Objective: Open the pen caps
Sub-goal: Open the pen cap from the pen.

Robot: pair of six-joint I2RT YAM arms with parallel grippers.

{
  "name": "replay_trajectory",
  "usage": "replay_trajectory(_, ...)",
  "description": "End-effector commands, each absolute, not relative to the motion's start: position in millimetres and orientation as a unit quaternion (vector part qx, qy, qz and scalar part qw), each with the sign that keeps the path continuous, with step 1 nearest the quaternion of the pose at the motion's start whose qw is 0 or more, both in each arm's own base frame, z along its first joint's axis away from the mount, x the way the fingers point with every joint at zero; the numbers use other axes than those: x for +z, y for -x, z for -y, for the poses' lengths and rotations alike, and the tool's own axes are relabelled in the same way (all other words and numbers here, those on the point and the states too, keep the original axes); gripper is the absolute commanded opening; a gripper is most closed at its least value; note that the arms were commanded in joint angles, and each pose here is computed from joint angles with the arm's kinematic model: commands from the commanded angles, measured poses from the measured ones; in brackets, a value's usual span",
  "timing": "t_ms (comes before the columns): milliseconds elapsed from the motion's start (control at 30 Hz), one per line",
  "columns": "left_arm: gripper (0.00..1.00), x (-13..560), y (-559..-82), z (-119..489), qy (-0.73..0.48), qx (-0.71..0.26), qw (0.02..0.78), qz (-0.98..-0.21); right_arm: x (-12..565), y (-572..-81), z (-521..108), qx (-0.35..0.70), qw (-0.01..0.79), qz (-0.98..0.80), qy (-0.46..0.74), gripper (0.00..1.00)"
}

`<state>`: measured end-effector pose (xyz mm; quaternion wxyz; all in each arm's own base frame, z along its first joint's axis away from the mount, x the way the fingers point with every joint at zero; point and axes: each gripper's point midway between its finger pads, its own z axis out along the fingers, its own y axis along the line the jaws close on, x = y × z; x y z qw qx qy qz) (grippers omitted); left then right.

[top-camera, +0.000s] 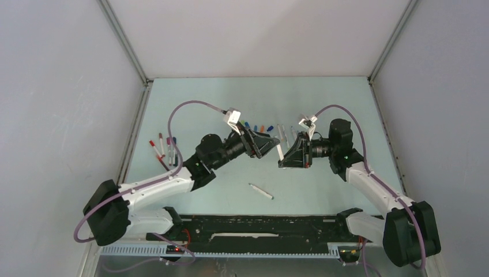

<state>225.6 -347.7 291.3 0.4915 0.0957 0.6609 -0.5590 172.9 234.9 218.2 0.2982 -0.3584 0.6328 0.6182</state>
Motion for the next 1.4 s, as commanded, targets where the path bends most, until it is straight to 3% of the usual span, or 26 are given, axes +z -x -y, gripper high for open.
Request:
replay_trajectory(0, 0.64, 326.0, -222.0, 360.9, -0.107, -0.603, 0.489, -0.621, 230.4, -174.0, -237.5, 0.619, 0.308, -0.613, 0.383, 0.0)
replay_trajectory(200, 0.48, 324.2, -223.7, 368.0, -0.103, -0.615, 0.48, -0.617, 229.3, -174.6, -238.9, 0.618, 0.306, -0.615, 0.382, 0.0)
replay_trajectory(500, 0.38, 327.1, -223.1, 372.2, -0.102, -0.626, 0.472, -0.612, 227.5, -176.2, -239.2, 0.617, 0.305, -0.619, 0.379, 0.0)
replay_trajectory(833, 0.19, 327.5, -221.3, 376.4, -0.109, -0.634, 0.464, -0.608, 227.4, -176.5, -239.1, 0.617, 0.303, -0.619, 0.38, 0.0)
replay_trajectory(900, 0.03, 327.3, -222.0, 376.4, -0.109, -0.635, 0.463, -0.609, 226.6, -176.5, -239.2, 0.617, 0.302, -0.619, 0.38, 0.0)
replay_trajectory(933, 0.0, 328.7, -222.9, 375.3, -0.109, -0.636, 0.464, -0.607, 225.5, -177.2, -239.3, 0.616, 0.302, -0.62, 0.38, 0.0)
replay_trajectory(1067, 0.0, 366.2, -252.9, 350.1, -0.092, -0.629, 0.504, -0.585, 216.0, -177.8, -242.8, 0.613, 0.289, -0.629, 0.38, 0.0)
replay_trajectory(1233, 0.0, 427.6, -321.3, 280.4, -0.034, -0.554, 0.617, -0.557, 202.3, -170.8, -251.9, 0.611, 0.267, -0.634, 0.391, 0.0)
replay_trajectory(1367, 0.0, 452.7, -342.8, 248.1, 0.001, -0.532, 0.657, -0.535, 193.1, -171.7, -256.2, 0.61, 0.25, -0.644, 0.389, 0.0)
